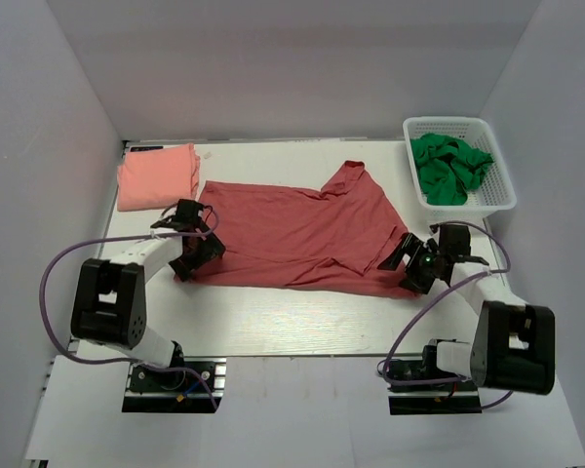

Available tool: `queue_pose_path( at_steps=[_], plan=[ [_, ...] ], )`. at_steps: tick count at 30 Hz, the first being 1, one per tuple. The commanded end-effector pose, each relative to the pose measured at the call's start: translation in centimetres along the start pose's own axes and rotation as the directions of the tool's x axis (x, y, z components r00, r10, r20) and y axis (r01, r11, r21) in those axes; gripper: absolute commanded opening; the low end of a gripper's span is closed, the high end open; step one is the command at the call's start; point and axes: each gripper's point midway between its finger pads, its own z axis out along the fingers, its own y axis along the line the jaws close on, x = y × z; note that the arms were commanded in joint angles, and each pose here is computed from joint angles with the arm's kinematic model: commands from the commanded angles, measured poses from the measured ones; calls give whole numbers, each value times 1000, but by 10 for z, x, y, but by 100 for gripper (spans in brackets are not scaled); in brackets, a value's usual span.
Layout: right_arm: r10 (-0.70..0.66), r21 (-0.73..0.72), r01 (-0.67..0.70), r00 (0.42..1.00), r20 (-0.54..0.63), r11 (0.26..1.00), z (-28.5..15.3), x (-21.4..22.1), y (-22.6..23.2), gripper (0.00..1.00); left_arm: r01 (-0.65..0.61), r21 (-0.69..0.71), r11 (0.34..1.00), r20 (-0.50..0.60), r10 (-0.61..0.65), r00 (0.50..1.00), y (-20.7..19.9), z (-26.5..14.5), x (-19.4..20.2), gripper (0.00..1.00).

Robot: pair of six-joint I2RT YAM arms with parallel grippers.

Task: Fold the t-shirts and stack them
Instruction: Fold the flattened tshirt in 1/3 of the way

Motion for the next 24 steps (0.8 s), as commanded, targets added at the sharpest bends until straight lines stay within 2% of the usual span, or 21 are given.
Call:
queue_pose_path(
  at_steps=[1, 3, 5, 8, 11, 13, 15, 19, 24],
  plan=[
    [16, 213, 5, 995, -95, 977, -21, 45, -43, 90, 22, 19, 1000, -129, -19, 991, 21, -23, 43, 100],
    [4, 225, 16, 996, -89, 974, -31, 49, -44, 90, 26, 41, 999, -137, -20, 990, 26, -36, 49, 100],
    [-1, 133, 13, 996, -90, 991, -34, 53, -25, 90, 12, 90, 996, -136, 0, 991, 25, -49, 55, 100],
    [-15, 80, 23, 995, -97, 997, -41, 47, -5, 90, -9, 181, 983, -21, 13, 1000, 16, -77, 34, 100],
    [-104, 58, 107, 994, -43, 993, -55, 20, 21, 90, -23, 231, 973, 87, 3, 996, 1, -99, 5, 100],
    [-152, -23, 151, 988, -37, 988, -58, 18, 41, 90, -50, 287, 957, 150, 7, 989, -15, -113, -15, 100],
    [-202, -68, 198, 978, -56, 978, -55, 27, 56, 90, -71, 292, 954, 151, 27, 988, -21, -109, -18, 100],
    [-229, -130, 219, 971, -72, 967, -43, 35, 70, 90, -97, 324, 941, 222, 24, 975, -41, -110, -42, 100],
    [-246, -120, 233, 963, -112, 965, -21, 36, 76, 90, -89, 295, 951, 253, 12, 967, -47, -107, -58, 100]
  ],
)
